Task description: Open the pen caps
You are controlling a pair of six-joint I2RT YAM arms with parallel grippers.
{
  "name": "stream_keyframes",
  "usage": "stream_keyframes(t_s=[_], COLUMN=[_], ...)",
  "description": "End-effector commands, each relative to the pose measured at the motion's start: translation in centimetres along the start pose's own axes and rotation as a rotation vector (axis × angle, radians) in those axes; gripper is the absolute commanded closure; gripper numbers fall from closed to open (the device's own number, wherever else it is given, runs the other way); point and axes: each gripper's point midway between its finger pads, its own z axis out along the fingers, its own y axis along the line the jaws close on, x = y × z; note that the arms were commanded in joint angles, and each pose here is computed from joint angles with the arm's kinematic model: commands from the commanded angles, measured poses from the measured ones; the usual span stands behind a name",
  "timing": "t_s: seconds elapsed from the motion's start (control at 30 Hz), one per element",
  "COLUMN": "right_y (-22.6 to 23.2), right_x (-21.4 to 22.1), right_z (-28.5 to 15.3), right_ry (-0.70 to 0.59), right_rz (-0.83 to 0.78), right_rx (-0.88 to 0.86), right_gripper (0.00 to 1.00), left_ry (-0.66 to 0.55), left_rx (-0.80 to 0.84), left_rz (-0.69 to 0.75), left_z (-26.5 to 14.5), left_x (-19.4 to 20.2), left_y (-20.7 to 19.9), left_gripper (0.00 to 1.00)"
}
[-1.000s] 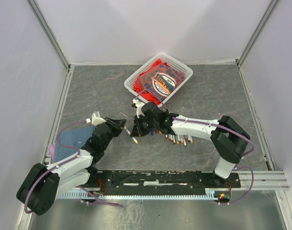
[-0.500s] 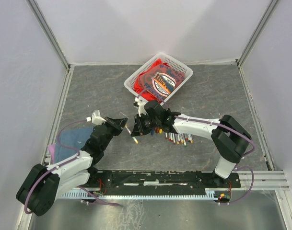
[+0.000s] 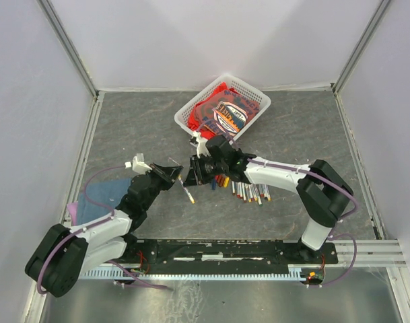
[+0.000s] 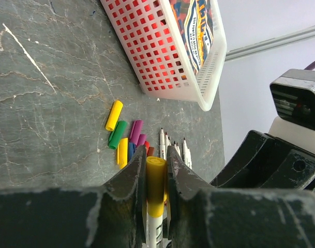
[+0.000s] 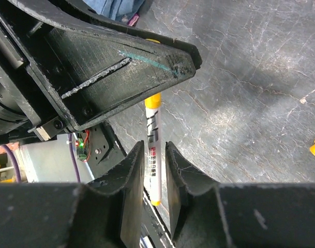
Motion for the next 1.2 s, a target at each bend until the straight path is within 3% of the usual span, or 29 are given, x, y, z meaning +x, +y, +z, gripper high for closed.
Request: stream_keyframes(t_s=[0.0,0.67,0.73,0.83,0.87,1.0,1.17], right_y=[2.3,1.2,1.1,0.7,0.5,-1.9,-5.8], right_x=[-2.6,-2.1,-2.2,-2.0,-1.9,-1.3,-0.1], right_z=[0.1,1.4,1.3,1.2,1.2,1.0,-0.3], right_ry=[-0.059,-0.046,-0.048,-0.045,-0.043,-0.023,0.021], right_rz=[-0.031,0.007,0.009,0.017,0.017,-0.007,-0.119], right_rx=[-0.082,-0.097,-0.097,-0.085,-0.076,0.053,0.334], right_gripper=[0.71,0.72,0.79,0.98,0.99,0.99,0.99], left_ry=[-0.031,-0.016,-0.017,-0.017,-0.021,-0.042,-0.095], left_rx=[0.089,0.157,0.153,0.144,0.139,0.078,-0.086], left_rz=[0.002,-0.091,-0.093,-0.099,-0.101,-0.094,-0.067], left_z=[0.4,0.8,0.8,0.8,0.9,1.7,3.2], left_x=[-1.1,-1.2,-1.2,-1.1,-1.2,-1.6,-2.6], left_y=[-2.5,-4.7,-4.6,-4.3,-4.2,-3.5,-2.0], left_gripper=[0.97,0.97,0.97,0.97,0.97,0.97,0.97])
